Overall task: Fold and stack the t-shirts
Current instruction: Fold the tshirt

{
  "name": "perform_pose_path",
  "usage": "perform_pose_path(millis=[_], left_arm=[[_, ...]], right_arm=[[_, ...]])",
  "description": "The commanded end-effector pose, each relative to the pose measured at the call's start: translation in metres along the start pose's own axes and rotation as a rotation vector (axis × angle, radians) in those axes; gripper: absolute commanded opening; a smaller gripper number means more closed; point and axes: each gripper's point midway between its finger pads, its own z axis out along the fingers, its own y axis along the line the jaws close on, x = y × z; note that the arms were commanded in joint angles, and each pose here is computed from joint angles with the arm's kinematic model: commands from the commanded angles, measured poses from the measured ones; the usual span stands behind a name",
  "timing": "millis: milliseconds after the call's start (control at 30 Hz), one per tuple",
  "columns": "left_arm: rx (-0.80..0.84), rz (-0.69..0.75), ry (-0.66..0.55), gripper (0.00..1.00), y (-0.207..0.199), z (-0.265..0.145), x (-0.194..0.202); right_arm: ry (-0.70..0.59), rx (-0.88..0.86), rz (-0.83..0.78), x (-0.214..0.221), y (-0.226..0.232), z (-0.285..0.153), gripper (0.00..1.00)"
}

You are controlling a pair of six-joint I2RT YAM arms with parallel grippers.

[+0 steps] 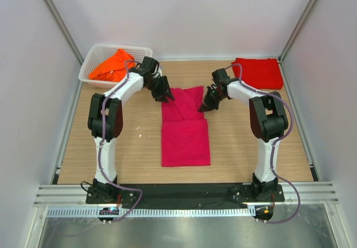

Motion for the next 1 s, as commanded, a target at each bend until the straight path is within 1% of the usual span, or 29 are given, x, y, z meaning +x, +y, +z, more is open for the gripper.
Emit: perform_pose_path(millis=[0,133,233,333,367,400,433,500,567,633,767,800,833,900,933,967], left_arm=[[0.033,0.018,-0.07,0.39,-0.012,-0.025,-0.019],[0.001,0.016,-0.094,0.39,-0.005,-0.027,-0.033],[0.001,0.007,-0.103,0.39,-0.003,-0.027,-0.04],[-0.003,0.004,-0.102,0.39,0.0,-0.023,-0.043],[-0.002,0.005,-0.098,0.39,0.001,-0.021,-0.044],[0.002,0.003,-0.095,0.4,0.001,-0.019,-0.044],[0.003,0.007,-0.092,0.4,0.001,-0.018,-0.043],[0.002,0.012,-0.083,0.41,0.003,-0.016,-0.041],[-0.004,0.022,-0.071,0.41,0.006,-0.014,-0.037],[-0.002,0.038,-0.066,0.42,0.007,-0.019,-0.031],[-0.034,0.118,-0.058,0.51,0.016,-0.033,-0.011],[-0.042,0.124,-0.037,0.52,0.022,-0.032,0.0],[-0.037,0.143,-0.043,0.53,0.019,-0.039,0.004],[-0.057,0.17,-0.035,0.54,0.026,-0.04,0.014],[-0.056,0.178,-0.047,0.55,0.025,-0.043,0.013],[-0.06,0.18,-0.05,0.56,0.026,-0.043,0.012]], right_arm=[[-0.058,0.036,-0.04,-0.008,0.003,-0.017,0.01],[-0.059,0.105,-0.052,-0.007,-0.012,-0.016,0.01],[-0.06,0.087,-0.069,-0.009,-0.008,-0.014,0.03],[-0.056,0.088,-0.084,-0.014,-0.003,-0.015,0.1],[-0.059,0.094,-0.103,-0.017,-0.003,-0.017,0.17],[-0.063,0.1,-0.112,-0.02,0.001,-0.021,0.2],[-0.077,0.112,-0.138,-0.025,0.001,-0.025,0.25],[-0.095,0.141,-0.167,-0.033,0.004,-0.037,0.31],[-0.109,0.175,-0.204,-0.037,0.002,-0.045,0.39],[-0.096,0.194,-0.219,-0.034,0.001,-0.055,0.42],[-0.072,0.188,-0.277,-0.023,-0.002,-0.066,0.48],[-0.051,0.166,-0.293,-0.014,-0.002,-0.067,0.48],[-0.046,0.152,-0.302,-0.011,-0.001,-0.068,0.5],[-0.053,0.143,-0.306,-0.008,-0.005,-0.067,0.54],[-0.052,0.135,-0.306,-0.008,-0.004,-0.066,0.57],[-0.054,0.126,-0.307,-0.009,-0.003,-0.065,0.57]])
